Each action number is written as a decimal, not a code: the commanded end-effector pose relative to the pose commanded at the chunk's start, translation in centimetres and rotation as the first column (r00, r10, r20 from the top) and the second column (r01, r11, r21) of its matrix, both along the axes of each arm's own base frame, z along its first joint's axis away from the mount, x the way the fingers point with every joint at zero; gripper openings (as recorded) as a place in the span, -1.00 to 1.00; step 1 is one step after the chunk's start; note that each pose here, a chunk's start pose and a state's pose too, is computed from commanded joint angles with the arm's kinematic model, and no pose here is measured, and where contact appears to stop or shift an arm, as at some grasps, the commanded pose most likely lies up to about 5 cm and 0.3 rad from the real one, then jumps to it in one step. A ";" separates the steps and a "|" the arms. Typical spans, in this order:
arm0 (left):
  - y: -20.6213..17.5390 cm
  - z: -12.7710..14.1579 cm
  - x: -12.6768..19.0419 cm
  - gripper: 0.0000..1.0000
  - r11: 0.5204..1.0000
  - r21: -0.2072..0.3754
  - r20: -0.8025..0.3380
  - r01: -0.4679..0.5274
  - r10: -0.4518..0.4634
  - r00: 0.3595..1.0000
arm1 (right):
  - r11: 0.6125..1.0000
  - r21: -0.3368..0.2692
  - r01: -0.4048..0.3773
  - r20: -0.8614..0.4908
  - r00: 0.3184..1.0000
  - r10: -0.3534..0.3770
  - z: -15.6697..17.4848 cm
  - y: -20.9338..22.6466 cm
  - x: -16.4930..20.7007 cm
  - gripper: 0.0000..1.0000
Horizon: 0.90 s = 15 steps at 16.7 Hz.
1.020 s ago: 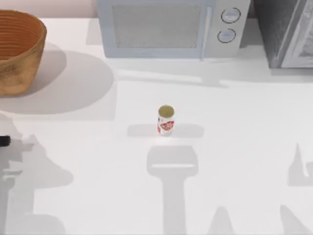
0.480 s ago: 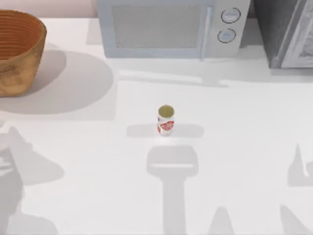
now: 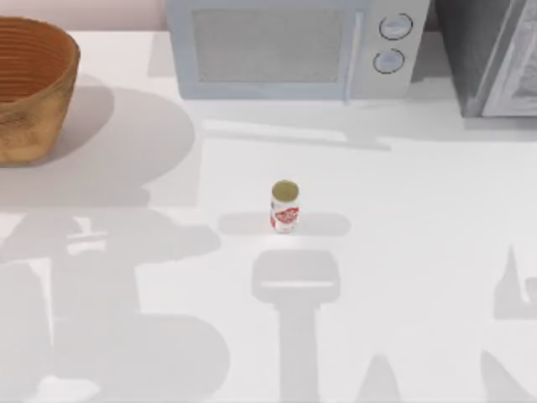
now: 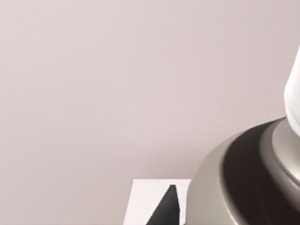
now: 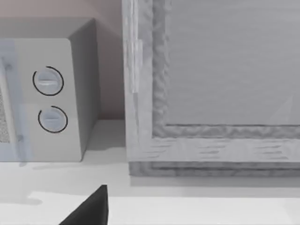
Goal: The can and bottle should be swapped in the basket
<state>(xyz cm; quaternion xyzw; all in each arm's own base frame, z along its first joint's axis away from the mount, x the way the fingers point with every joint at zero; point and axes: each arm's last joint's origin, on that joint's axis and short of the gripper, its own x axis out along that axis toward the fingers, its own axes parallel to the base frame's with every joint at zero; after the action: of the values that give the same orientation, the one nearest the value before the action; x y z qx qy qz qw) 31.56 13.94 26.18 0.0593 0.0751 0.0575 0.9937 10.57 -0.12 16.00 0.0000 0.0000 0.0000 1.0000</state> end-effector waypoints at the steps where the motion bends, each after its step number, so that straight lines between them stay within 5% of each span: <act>1: -0.8 1.3 0.9 -1.00 0.999 -0.023 -0.012 0.022 -0.023 1.000 | 1.000 0.000 0.000 0.000 1.000 0.000 0.0 0.0 0.0 1.00; 6: -5.3 5.9 3.7 -1.00 0.987 -0.116 -0.040 0.115 -0.120 0.992 | 1.000 0.000 0.000 0.000 1.000 0.000 0.0 0.0 0.0 1.00; 15: -5.8 5.8 4.9 -1.00 0.985 -0.120 -0.028 0.126 -0.130 0.991 | 1.000 0.000 0.000 0.000 1.000 0.000 0.0 0.0 0.0 1.00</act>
<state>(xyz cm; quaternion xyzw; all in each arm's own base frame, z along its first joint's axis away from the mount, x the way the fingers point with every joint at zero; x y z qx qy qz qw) 36.44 8.14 32.00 0.0062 0.0922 -0.0121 0.9956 10.57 -0.12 16.00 0.0000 0.0000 0.0000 1.0000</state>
